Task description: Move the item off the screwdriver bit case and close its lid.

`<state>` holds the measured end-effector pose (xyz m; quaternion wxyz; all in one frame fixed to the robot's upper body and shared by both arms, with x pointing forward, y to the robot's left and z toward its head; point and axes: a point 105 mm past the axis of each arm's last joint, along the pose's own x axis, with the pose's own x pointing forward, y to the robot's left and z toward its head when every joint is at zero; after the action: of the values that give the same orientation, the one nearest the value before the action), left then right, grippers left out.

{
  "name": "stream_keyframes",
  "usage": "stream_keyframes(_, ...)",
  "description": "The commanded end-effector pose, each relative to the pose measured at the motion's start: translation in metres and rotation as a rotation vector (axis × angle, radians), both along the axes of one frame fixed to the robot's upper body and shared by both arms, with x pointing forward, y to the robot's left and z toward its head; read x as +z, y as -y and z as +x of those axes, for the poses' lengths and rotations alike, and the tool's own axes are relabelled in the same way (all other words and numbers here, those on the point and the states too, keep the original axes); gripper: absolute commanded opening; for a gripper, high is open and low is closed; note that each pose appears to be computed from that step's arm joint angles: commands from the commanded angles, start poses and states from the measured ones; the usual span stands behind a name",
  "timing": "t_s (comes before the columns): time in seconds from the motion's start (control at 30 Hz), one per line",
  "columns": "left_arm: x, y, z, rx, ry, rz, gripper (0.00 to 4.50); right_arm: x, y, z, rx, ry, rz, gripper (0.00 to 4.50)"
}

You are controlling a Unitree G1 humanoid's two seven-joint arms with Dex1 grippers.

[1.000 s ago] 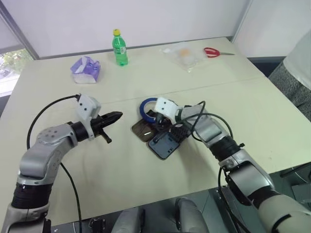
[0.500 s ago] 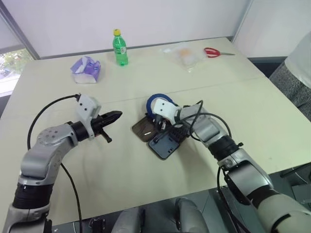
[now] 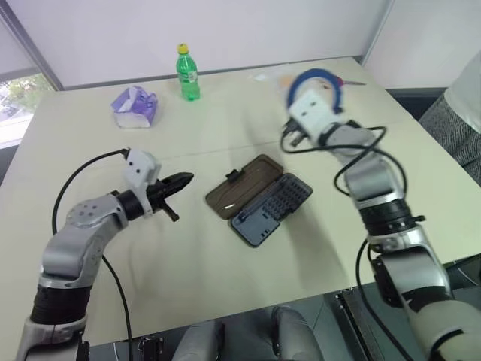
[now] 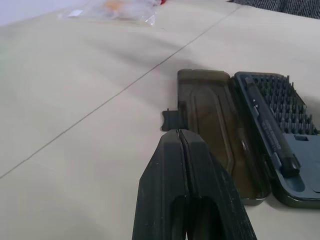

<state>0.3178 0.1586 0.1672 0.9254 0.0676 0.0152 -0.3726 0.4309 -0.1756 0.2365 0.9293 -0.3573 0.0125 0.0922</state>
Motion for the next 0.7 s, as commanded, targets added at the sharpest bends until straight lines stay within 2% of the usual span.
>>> stream_keyframes(0.03,0.007,0.006,0.001,-0.014,0.041,0.0,0.0,-0.02,0.075,-0.007,-0.298,-0.1,0.028,0.43)
stream_keyframes(0.2,0.004,0.008,0.002,-0.017,0.039,0.002,0.0,-0.037,0.122,-0.017,-0.505,-0.086,0.031,0.43)
stream_keyframes(0.3,0.003,0.008,0.002,-0.011,0.039,0.002,0.0,-0.057,0.142,-0.025,-0.612,-0.124,0.087,0.43)
stream_keyframes(0.7,0.001,0.007,0.001,0.0,0.036,0.018,0.0,-0.098,0.163,-0.036,-0.749,-0.211,0.265,0.43)
